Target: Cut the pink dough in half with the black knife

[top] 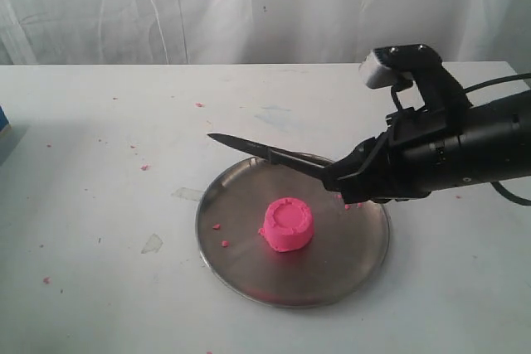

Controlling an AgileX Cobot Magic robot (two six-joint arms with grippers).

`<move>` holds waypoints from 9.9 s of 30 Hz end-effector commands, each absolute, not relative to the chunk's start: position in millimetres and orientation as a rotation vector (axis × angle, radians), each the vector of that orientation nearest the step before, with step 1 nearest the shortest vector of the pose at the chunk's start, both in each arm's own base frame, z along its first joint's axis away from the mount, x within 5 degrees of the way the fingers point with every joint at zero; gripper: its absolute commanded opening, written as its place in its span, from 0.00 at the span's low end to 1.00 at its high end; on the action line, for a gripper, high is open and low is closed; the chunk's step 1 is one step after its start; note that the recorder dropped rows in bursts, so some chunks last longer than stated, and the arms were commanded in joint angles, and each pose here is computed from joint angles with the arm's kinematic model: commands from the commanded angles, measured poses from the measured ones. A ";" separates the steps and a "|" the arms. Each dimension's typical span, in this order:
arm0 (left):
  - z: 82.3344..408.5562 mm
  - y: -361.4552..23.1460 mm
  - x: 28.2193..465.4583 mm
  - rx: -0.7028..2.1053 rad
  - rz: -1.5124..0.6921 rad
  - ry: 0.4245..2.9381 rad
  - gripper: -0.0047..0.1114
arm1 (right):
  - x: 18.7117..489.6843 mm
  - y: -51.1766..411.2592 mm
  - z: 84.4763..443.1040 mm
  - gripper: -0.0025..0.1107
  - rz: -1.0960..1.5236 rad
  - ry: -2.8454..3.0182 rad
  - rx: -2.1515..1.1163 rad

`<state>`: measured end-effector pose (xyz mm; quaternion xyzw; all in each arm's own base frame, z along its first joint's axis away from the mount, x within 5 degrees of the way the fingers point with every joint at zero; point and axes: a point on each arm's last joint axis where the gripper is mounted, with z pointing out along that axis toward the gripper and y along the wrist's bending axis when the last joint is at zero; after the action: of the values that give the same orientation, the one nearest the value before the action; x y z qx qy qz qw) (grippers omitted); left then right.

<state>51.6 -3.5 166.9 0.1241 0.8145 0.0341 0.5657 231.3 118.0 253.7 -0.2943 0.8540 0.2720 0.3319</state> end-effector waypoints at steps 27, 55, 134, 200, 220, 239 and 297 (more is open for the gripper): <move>166.2 -3.4 51.5 0.284 0.080 1.914 0.04 | 213.4 102.9 302.7 0.02 0.556 2.010 -0.665; 170.9 5.5 53.5 0.636 0.486 1.800 0.04 | 204.0 88.8 301.8 0.02 0.411 1.946 -0.589; 157.2 -130.1 310.5 0.648 -0.891 1.730 0.04 | 164.8 84.2 235.9 0.02 0.442 2.151 -0.824; 158.6 -188.3 342.7 0.820 -0.871 1.710 0.04 | 189.3 89.0 171.5 0.02 0.433 2.339 -0.853; 132.2 -192.9 344.5 0.885 -0.788 1.734 0.04 | 189.8 88.5 171.5 0.02 0.424 2.338 -0.849; 120.4 -194.5 354.2 0.853 -0.775 1.758 0.04 | 188.7 89.5 171.5 0.02 0.444 2.340 -0.857; 88.6 -189.3 352.5 0.931 -0.686 1.907 0.04 | 188.8 89.6 171.6 0.02 0.446 2.340 -0.852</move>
<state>357.7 -191.5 101.2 0.3500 0.7509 -0.3020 0.4716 190.3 89.7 172.6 -0.3164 0.8831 0.1682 0.3029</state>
